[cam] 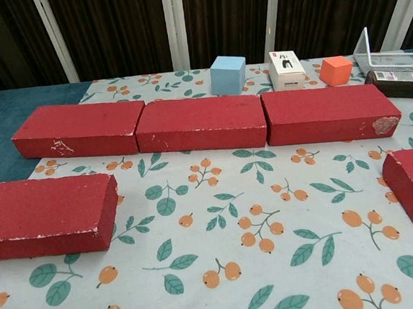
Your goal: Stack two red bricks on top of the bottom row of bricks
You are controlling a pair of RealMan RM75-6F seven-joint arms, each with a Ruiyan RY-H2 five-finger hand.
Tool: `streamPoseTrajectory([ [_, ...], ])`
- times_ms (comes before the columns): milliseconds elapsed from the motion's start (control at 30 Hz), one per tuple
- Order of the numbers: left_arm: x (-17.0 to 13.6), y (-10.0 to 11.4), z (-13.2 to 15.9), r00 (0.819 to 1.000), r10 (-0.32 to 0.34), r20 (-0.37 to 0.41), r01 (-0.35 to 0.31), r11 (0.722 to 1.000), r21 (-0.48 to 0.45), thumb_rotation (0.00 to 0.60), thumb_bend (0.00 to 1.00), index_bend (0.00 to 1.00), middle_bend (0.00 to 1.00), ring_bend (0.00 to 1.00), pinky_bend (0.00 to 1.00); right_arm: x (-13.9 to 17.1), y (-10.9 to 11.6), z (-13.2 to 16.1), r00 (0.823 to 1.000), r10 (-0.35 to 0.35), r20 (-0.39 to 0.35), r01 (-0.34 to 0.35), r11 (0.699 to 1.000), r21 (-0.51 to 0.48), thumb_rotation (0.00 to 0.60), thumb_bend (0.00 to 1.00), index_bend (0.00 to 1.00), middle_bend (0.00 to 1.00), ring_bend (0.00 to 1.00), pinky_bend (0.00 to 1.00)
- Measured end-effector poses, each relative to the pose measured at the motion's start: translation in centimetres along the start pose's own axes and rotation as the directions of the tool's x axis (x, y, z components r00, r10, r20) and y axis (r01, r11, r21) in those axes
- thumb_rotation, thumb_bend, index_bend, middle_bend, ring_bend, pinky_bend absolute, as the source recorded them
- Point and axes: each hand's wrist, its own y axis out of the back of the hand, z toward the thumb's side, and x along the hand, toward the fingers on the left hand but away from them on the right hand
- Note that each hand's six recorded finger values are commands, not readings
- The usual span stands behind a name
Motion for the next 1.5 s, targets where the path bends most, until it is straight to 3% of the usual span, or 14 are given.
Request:
streamPoseTrajectory([
  [300,-0.1,0.3,-0.1,1.0,0.01,0.003,-0.01,1.0,-0.007,0.6,0.0,0.0,0.0,0.0,0.13,0.2,-0.3,0.0,0.999,-0.006,0.041,0.007,1.0,-0.027,0.6,0.13,0.0,0.0,0.0,0.0],
  [533,-0.4,0.8,-0.9,0.999,0.026,-0.025,-0.027,1.0,-0.009,0.6,0.0,0.0,0.0,0.0,0.13,0.4,-2.0,0.4,0.994,0.095,0.057,-0.093,0.995,-0.044,0.6,0.13,0.0,0.0,0.0,0.0],
  [700,-0.4,0.9,-1.3,0.999,0.025,-0.044,-0.026,1.0,-0.003,0.6,0.0,0.0,0.0,0.0,0.13,-0.4,-4.4,0.9,0.971,0.23,0.059,-0.229,0.973,-0.025,0.6,0.13,0.0,0.0,0.0,0.0],
  [867,-0.7,1.3,-1.6,0.997,0.043,-0.062,-0.043,0.999,0.003,0.6,0.0,0.0,0.0,0.0,0.13,-2.2,-5.8,1.6,0.954,0.292,0.068,-0.296,0.954,0.052,0.6,0.13,0.0,0.0,0.0,0.0],
  [1267,-0.7,1.2,-2.0,0.995,0.034,-0.091,-0.032,0.999,0.02,0.6,0.0,0.0,0.0,0.0,0.13,-5.9,-7.9,4.0,0.93,0.357,0.089,-0.366,0.921,0.136,0.6,0.13,0.0,0.0,0.0,0.0],
  [1500,-0.8,1.4,-2.0,0.993,0.048,-0.104,-0.046,0.999,0.025,0.6,0.0,0.0,0.0,0.0,0.13,-7.0,-8.8,3.9,0.915,0.383,0.125,-0.4,0.901,0.17,0.6,0.13,0.0,0.0,0.0,0.0],
])
